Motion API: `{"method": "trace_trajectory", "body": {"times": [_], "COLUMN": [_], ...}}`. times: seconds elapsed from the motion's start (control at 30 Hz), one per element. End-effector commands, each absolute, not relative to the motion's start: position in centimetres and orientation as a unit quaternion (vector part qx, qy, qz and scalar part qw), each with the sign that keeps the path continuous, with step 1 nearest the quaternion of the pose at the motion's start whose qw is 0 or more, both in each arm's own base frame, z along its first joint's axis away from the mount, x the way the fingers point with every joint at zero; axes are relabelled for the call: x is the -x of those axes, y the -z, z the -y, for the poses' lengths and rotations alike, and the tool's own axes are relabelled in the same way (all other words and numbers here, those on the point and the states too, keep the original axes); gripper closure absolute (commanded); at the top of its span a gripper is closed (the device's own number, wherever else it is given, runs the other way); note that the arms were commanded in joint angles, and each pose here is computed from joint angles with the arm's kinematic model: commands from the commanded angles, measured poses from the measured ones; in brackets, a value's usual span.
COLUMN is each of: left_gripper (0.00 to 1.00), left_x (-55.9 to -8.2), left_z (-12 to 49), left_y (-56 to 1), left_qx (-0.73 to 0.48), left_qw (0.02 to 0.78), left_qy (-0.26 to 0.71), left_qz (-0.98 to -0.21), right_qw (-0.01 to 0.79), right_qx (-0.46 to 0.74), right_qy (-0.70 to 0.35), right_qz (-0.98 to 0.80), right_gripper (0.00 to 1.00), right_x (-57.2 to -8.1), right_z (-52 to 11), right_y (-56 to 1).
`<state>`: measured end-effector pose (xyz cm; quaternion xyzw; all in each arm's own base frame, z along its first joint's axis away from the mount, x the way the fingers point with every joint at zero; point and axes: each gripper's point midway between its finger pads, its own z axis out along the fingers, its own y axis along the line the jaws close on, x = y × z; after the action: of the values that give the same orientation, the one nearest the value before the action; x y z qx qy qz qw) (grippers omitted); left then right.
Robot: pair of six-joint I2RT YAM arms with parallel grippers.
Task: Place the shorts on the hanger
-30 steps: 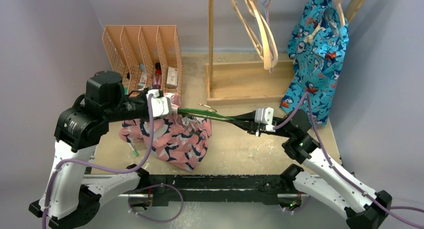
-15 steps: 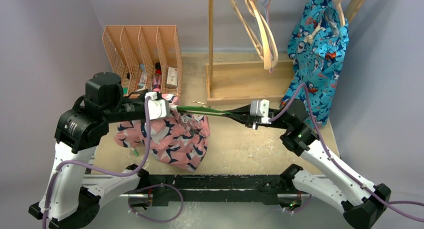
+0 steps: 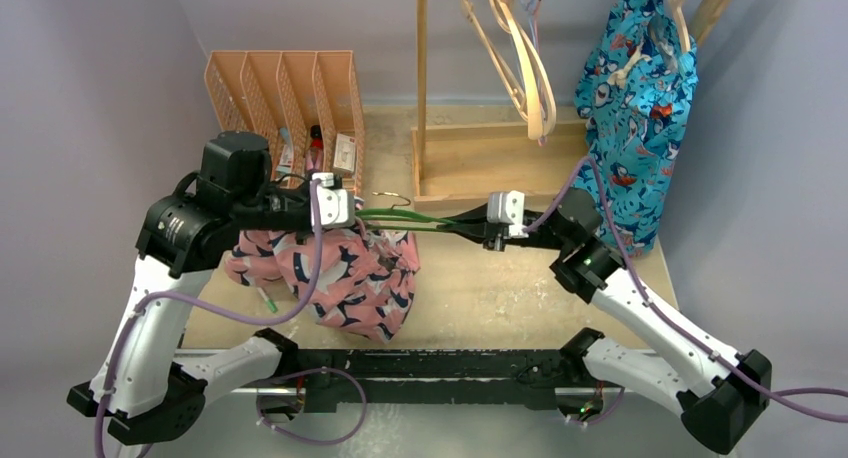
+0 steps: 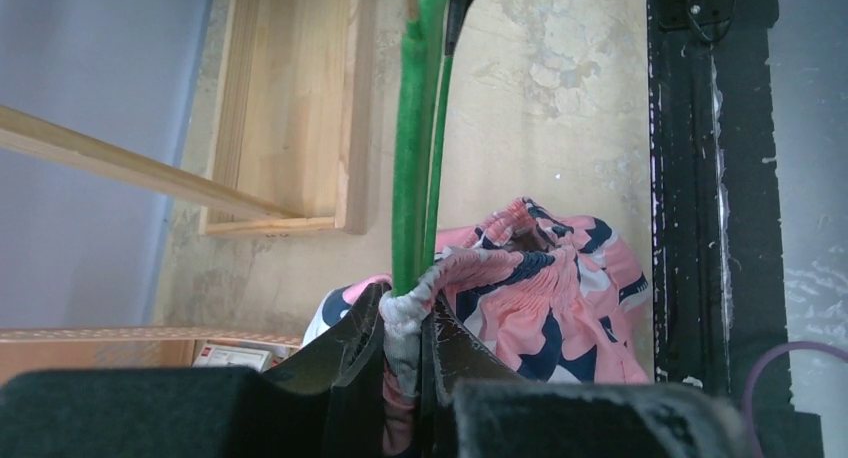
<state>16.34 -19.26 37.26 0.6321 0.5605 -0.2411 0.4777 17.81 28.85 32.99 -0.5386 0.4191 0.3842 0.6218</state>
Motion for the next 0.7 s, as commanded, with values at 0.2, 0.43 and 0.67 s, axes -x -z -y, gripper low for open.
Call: {"method": "trace_trajectory", "body": {"times": [0.2,0.43,0.67], "left_gripper": [1.0,1.0,1.0], "left_x": [-16.4,-17.6,-18.3], "left_z": [19.9,18.7,17.5], "left_y": [-40.3,-42.1,-44.8], "left_qx": [-0.578,-0.518,-0.46], "left_qw": [0.546,0.61,0.684], "left_qy": [0.257,0.219,0.19], "left_qz": [-0.549,-0.558,-0.533], "right_qw": [0.716,0.711,0.658], "right_qx": [0.436,0.292,0.089], "right_qy": [-0.39,-0.422,-0.491], "right_qz": [-0.38,-0.48,-0.564], "right_gripper": [0.73,0.47,0.48], "right_x": [-16.6,-16.9,-17.3], "right_z": [-26.5,-22.7,-19.2], "right_y": [-42.2,-42.6,-42.1]}}
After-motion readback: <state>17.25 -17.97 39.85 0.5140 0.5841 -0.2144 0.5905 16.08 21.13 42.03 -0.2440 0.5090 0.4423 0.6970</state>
